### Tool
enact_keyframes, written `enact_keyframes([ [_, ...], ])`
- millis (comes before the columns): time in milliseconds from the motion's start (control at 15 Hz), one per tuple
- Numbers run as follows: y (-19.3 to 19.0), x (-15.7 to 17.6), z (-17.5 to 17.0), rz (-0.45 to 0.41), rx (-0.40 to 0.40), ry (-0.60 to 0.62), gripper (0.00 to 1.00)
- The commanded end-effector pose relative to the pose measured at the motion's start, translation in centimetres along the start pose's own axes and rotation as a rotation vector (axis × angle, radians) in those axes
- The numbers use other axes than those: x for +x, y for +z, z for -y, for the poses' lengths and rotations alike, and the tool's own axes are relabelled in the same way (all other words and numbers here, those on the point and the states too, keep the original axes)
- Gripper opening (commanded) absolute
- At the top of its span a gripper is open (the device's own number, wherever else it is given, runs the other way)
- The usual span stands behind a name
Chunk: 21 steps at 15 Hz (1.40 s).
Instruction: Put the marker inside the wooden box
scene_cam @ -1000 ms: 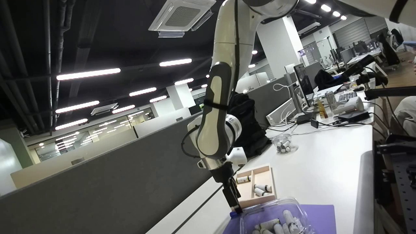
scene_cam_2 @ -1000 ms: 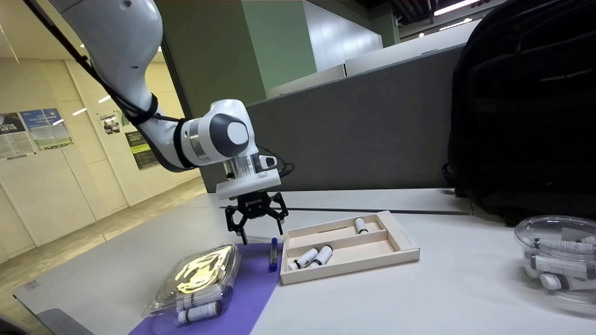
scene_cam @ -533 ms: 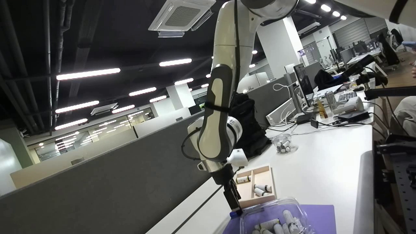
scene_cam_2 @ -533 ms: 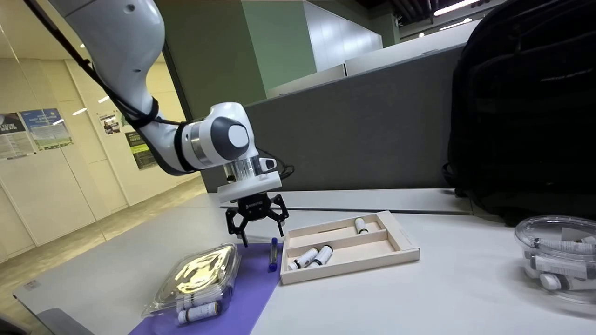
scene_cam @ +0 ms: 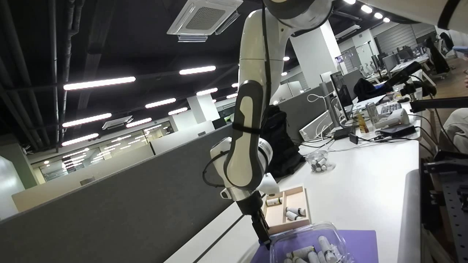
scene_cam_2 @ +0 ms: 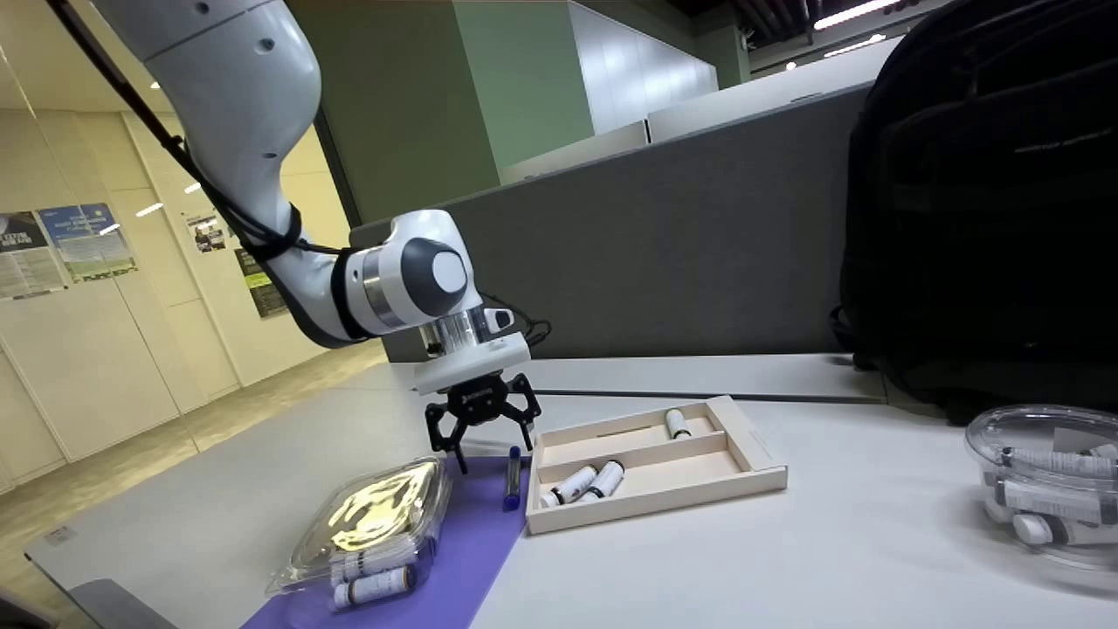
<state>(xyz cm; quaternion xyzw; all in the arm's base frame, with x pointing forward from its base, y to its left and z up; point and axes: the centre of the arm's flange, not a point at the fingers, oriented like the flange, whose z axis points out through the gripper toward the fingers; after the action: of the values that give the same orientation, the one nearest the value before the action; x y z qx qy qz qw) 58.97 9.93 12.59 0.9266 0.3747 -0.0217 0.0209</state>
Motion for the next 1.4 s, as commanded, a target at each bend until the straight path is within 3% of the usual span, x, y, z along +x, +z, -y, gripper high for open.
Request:
enact_keyframes([
  [0,0.5,0.9,-0.2,-0.005,-0.01,-0.023,1.0],
  [267,1.2,1.1,0.0,-0.003,0.001,-0.034,1.0],
  [333,1.3,1.1,-0.1,-0.006,0.003,-0.035,0.92],
  [400,1.3,1.1,-0.1,-0.012,0.007,-0.038,0.72],
  [1067,-0.3,1.1,0.8,-0.094,-0.016,-0.041,0.05],
  [1133,-0.6,1.1,0.8,-0.103,-0.021,-0.038,0.0],
  [1333,-2.6,0.9,0.8,-0.136,-0.062,-0.026,0.05],
])
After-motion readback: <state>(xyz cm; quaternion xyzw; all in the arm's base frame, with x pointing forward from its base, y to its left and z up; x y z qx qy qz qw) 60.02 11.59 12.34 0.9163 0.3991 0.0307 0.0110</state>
